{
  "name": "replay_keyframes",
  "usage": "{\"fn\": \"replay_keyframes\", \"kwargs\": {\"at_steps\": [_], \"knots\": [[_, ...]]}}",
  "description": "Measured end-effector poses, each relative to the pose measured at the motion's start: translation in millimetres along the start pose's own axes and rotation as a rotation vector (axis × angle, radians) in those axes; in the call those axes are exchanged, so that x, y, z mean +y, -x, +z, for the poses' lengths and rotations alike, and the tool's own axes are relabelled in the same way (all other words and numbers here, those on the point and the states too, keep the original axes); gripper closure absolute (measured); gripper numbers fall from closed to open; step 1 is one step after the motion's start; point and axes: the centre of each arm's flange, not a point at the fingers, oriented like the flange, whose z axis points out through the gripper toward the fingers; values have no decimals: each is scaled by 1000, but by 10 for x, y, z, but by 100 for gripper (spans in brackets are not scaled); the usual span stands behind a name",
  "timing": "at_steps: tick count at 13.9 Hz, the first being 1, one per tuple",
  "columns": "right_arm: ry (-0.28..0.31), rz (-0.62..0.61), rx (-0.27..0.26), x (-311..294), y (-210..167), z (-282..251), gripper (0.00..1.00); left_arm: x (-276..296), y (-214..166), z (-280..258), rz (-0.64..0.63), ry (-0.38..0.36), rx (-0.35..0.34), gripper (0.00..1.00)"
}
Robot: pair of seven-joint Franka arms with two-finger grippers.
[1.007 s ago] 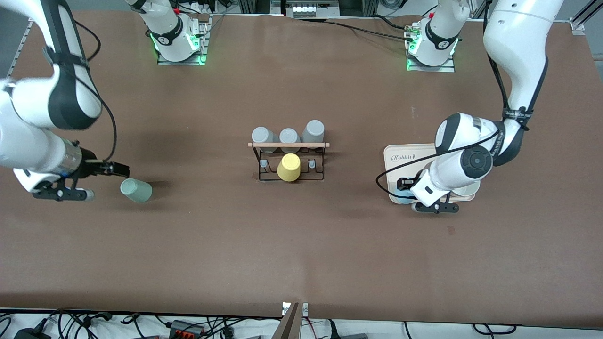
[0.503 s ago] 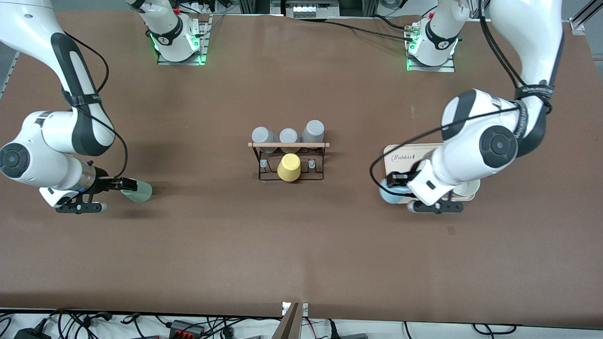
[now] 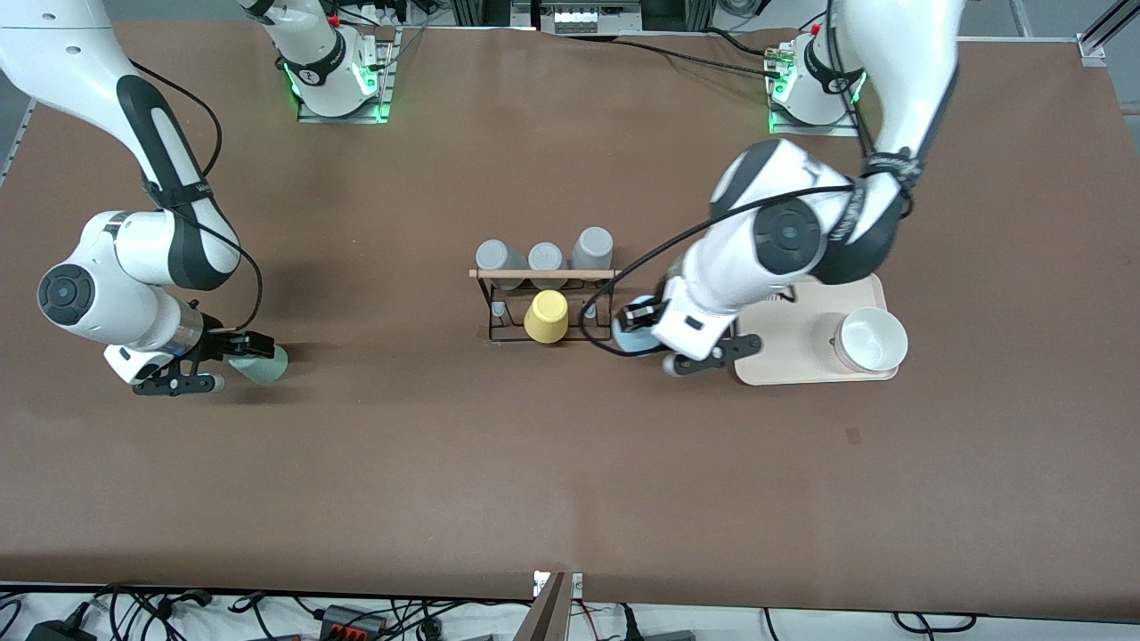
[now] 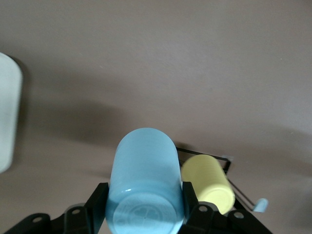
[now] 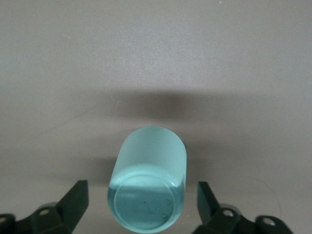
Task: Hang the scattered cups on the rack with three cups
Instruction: 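Carry the blue cup to the rack while the right gripper lifts the teal cup, then hang the blue cup beside the yellow cup while the right gripper approaches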
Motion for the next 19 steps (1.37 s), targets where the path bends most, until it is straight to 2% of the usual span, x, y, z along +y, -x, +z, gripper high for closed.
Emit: {"fn": "replay_keyframes", "kwargs": {"at_steps": [1, 4, 7, 12, 19], "knots": [[0, -9, 0, 2, 0, 0, 4, 71, 38, 61, -1, 5, 0, 35], [1, -16, 3, 7, -4, -19, 36, 173, 128, 147, -5, 7, -3, 35], [-2, -37, 1, -76, -42, -76, 36, 211, 175, 157, -3, 7, -4, 35], [-6, -85, -59, -411, -264, -614, 36, 301, 309, 359, 54, -52, 26, 35], [1, 7, -115, -1245, -402, -1326, 36, 359, 408, 519, 80, -77, 23, 35]]}}
